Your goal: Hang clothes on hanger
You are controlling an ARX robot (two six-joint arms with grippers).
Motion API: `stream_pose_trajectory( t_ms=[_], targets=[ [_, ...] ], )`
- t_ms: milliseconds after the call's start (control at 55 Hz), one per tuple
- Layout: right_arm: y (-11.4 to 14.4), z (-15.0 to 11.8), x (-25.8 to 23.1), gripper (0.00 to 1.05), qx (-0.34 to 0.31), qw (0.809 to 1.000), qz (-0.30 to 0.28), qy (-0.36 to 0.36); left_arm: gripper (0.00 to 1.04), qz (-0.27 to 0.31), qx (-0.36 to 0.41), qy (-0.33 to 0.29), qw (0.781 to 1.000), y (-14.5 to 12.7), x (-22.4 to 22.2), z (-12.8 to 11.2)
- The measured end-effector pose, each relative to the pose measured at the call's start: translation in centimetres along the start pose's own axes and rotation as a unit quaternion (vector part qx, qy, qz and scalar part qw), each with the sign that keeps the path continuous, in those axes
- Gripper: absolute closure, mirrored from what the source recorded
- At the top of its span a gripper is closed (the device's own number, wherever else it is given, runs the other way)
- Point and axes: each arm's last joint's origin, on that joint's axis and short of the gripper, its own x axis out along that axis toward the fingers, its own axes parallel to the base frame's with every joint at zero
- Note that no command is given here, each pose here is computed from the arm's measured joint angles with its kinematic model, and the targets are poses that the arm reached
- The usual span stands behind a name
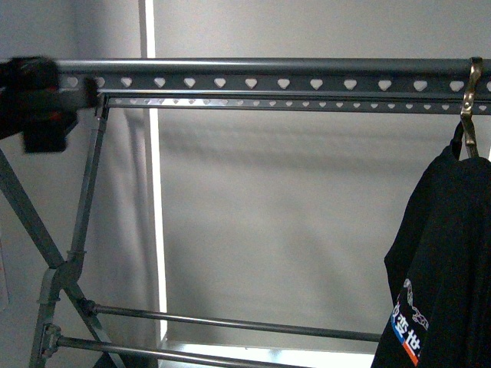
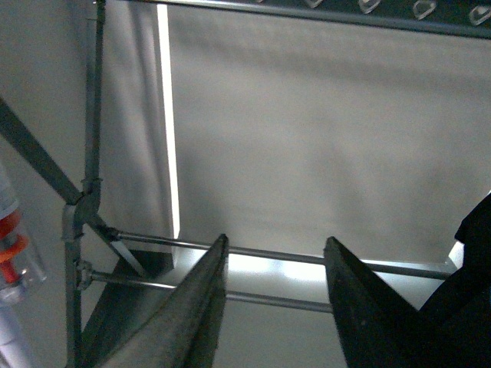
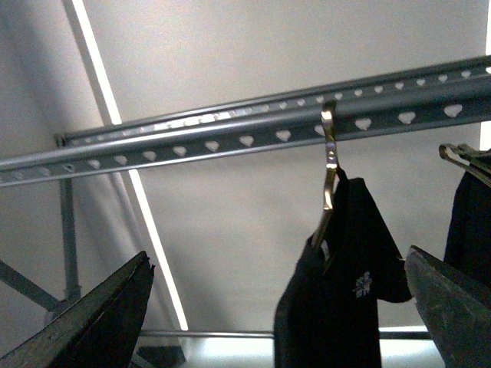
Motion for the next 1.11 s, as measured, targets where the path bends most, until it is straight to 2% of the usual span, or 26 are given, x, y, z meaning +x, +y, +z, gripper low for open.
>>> stream_pose_trajectory(
  t_ms=[91, 164, 218, 236, 273, 345, 436, 600, 709, 1109],
  targets=[
    [1.4, -1.0, -3.3, 0.08, -0.002, 0.999, -0.018, -0.049, 0.79, 0.002, 0.007, 0.005, 1.000, 1.0, -1.8, -2.0],
    [2.4, -2.2, -5.9, 0.19, -0.024, 0.999, -0.047, 0.002, 0.90, 0.001, 0.010, 0.012, 1.000, 1.6, -2.9, -3.3],
    [2.5, -3.6, -7.0, 0.26, -0.042, 0.997, -0.045, 0.043, 0.99, 0.000, 0.012, 0.017, 1.000, 2.0, -3.8, -4.4],
    [2.4, -4.8, -7.4, 0.31, -0.057, 0.995, -0.038, 0.073, 1.02, 0.001, 0.012, 0.018, 1.000, 2.3, -4.3, -4.8],
    [2.1, -6.7, -7.6, 0.40, -0.074, 0.991, -0.037, 0.105, 1.01, 0.000, 0.014, 0.015, 1.000, 2.6, -5.1, -5.4],
    [1.4, -8.7, -7.9, 0.58, -0.087, 0.988, -0.035, 0.124, 1.01, -0.005, 0.015, 0.014, 1.000, 3.1, -6.6, -6.5],
    [0.8, -9.5, -8.4, 0.77, -0.088, 0.989, -0.033, 0.113, 1.01, 0.000, 0.016, 0.020, 1.000, 3.8, -8.1, -7.8],
    [-0.3, -10.7, -8.7, 1.03, -0.089, 0.989, -0.020, 0.115, 1.01, 0.001, 0.015, 0.017, 1.000, 4.3, -9.8, -8.9],
    [-1.0, -11.5, -8.9, 1.02, -0.091, 0.988, -0.041, 0.117, 1.01, -0.006, 0.015, 0.016, 1.000, 5.2, -10.8, -9.5],
    [-1.3, -13.3, -9.4, 1.02, -0.091, 0.988, -0.039, 0.115, 1.01, 0.002, 0.015, 0.015, 1.000, 5.6, -13.5, -11.0]
  ],
)
